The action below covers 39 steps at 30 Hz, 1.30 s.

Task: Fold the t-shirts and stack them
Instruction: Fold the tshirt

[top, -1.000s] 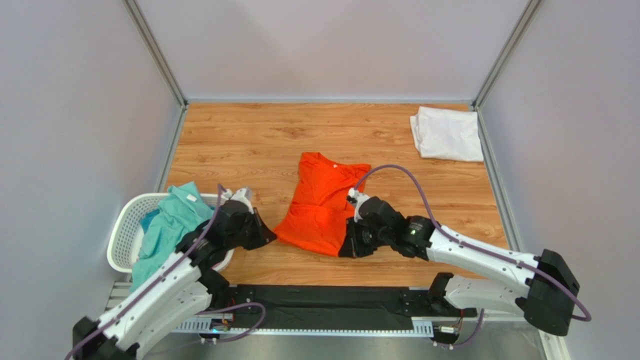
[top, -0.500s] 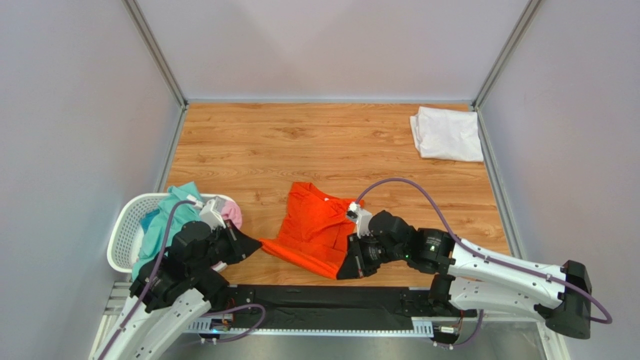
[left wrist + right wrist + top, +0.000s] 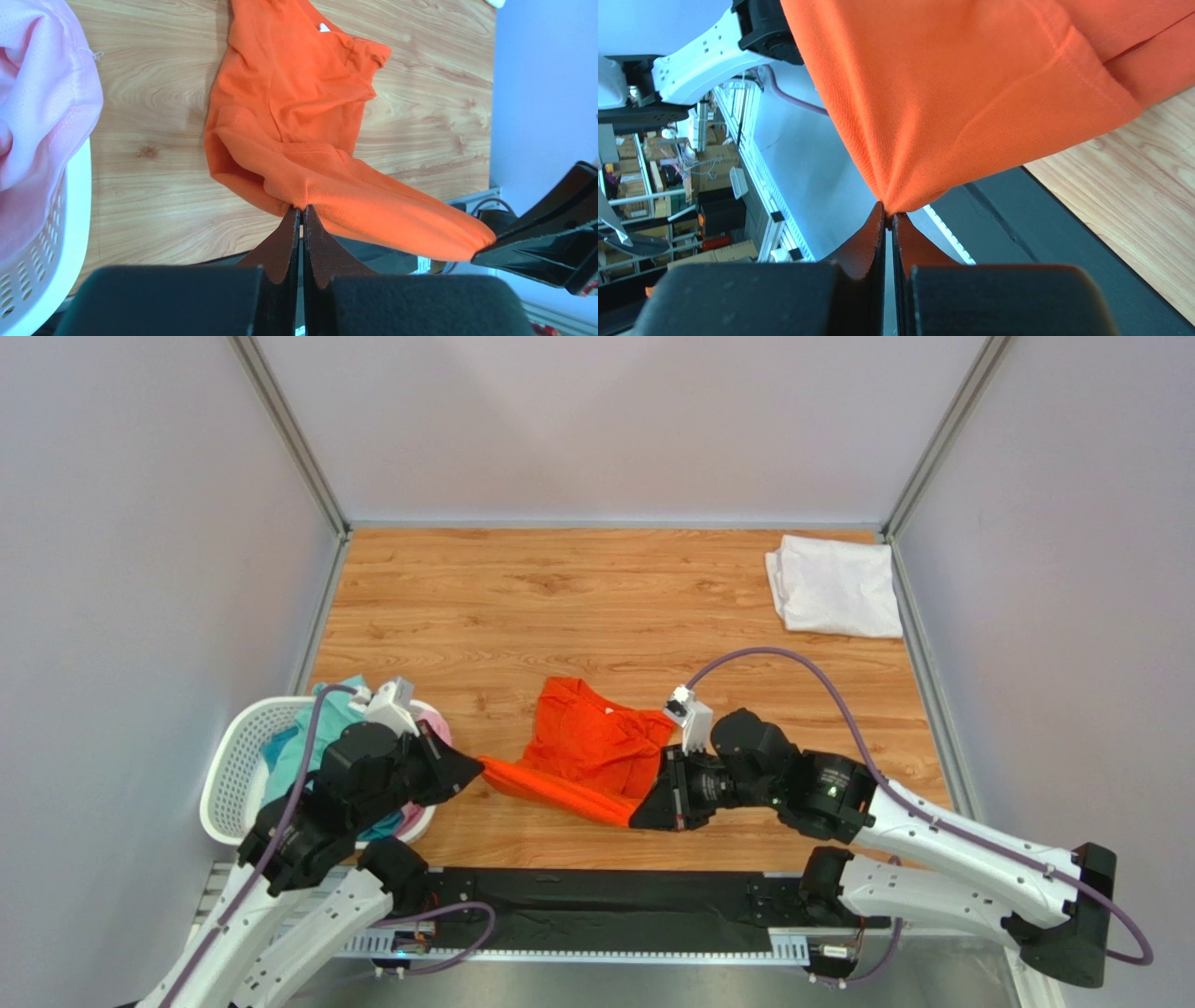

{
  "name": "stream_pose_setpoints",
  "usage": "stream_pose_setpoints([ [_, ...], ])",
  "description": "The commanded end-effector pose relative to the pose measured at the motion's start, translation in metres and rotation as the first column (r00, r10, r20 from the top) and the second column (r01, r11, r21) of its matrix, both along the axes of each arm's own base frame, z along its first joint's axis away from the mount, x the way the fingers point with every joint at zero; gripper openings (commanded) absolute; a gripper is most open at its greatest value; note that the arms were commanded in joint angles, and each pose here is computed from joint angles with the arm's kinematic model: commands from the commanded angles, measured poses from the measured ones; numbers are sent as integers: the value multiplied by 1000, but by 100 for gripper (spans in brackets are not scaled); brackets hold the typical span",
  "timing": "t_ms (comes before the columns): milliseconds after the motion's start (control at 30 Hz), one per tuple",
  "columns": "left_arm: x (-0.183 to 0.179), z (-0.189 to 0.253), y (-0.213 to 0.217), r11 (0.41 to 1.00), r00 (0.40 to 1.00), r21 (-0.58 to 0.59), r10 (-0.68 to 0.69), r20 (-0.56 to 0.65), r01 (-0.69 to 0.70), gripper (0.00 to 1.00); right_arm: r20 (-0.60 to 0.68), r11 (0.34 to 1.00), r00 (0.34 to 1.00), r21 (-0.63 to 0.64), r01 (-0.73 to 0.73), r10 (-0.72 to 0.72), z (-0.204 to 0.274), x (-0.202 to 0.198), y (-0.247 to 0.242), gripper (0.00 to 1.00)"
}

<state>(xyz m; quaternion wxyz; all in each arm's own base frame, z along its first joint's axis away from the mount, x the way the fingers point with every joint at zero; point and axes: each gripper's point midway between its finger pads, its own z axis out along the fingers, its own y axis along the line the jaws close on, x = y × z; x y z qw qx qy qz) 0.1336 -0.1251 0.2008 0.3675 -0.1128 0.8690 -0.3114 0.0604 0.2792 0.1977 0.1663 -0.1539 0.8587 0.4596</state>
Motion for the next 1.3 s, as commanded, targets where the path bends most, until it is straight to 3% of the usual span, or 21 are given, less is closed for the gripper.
stream_pose_setpoints([
  [0,22,15,13,995,993,49,88,80,-92,0,-1,1000,1000,-15,-19,19,5,-2,-8,1],
  [400,52,10,9,983,986,103,146,86,-154,0,-56,998,996,-4,63,-63,-11,40,-21,1],
  [1000,156,-7,-29,930,986,327,166,29,-166,0,-17,949,951,-83,305,-307,-37,136,-60,1],
  [1267,195,-29,-38,918,985,368,169,-25,-148,0,-75,933,935,-126,337,-347,-59,170,-69,2],
])
